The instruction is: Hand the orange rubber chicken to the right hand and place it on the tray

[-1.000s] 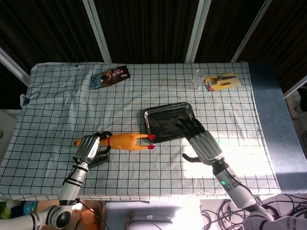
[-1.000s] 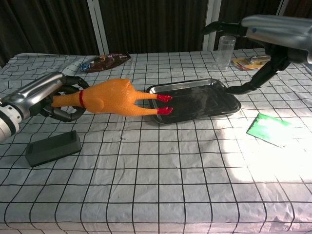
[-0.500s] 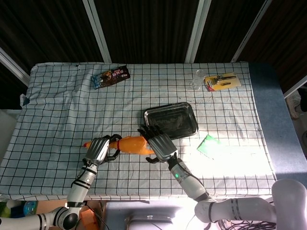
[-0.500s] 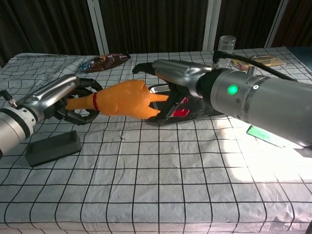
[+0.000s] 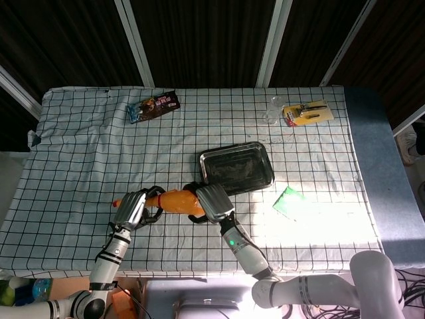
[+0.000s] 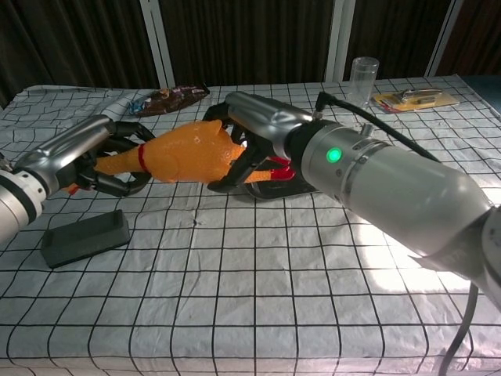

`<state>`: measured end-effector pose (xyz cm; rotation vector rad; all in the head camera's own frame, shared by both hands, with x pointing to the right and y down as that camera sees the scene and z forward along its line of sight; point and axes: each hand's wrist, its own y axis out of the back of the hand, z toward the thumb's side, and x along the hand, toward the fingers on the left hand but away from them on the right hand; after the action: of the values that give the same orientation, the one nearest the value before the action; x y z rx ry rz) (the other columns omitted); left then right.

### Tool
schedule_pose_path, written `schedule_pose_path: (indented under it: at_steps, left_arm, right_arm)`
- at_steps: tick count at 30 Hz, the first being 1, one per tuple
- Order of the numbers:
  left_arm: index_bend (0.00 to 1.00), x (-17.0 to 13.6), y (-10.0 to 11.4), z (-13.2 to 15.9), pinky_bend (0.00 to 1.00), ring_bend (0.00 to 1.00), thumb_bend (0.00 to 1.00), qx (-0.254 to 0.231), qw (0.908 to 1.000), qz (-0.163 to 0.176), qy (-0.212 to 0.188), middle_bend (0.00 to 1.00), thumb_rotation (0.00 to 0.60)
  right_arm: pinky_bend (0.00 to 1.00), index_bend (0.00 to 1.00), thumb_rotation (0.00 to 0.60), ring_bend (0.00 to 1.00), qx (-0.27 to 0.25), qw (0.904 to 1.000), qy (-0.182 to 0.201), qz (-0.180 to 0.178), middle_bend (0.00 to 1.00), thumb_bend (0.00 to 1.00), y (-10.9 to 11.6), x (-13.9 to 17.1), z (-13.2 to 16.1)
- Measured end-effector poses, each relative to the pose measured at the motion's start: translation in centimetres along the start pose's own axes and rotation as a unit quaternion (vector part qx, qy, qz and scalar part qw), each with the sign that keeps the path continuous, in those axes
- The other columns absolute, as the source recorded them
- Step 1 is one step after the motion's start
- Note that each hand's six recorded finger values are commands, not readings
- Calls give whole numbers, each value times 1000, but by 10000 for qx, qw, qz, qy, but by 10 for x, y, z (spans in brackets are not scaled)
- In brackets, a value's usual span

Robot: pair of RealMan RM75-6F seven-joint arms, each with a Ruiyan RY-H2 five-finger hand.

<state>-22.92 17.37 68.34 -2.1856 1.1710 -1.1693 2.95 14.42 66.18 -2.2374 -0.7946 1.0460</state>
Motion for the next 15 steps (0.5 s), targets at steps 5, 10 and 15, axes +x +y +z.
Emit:
schedule_pose_path:
  at_steps: [5,10,15]
  left_arm:
    - [650,-1,-1,0,720,465,799,-30,10000,-3,-5,709,600]
    - [650,-2,-3,-2,721,465,798,-12,10000,-54,13,709,600]
    - [650,-2,-4,-4,721,465,794,68,9999,-88,8,709,600]
  right_arm:
    - [901,1000,600,773,158,9994,133,-287,850,469,5,-2,5]
    - [924,1000,600,792,569,9968,284,-480,873,510,3,0,3]
    - [911,985,600,773,660,9955,322,-596,876,490,4,3,3]
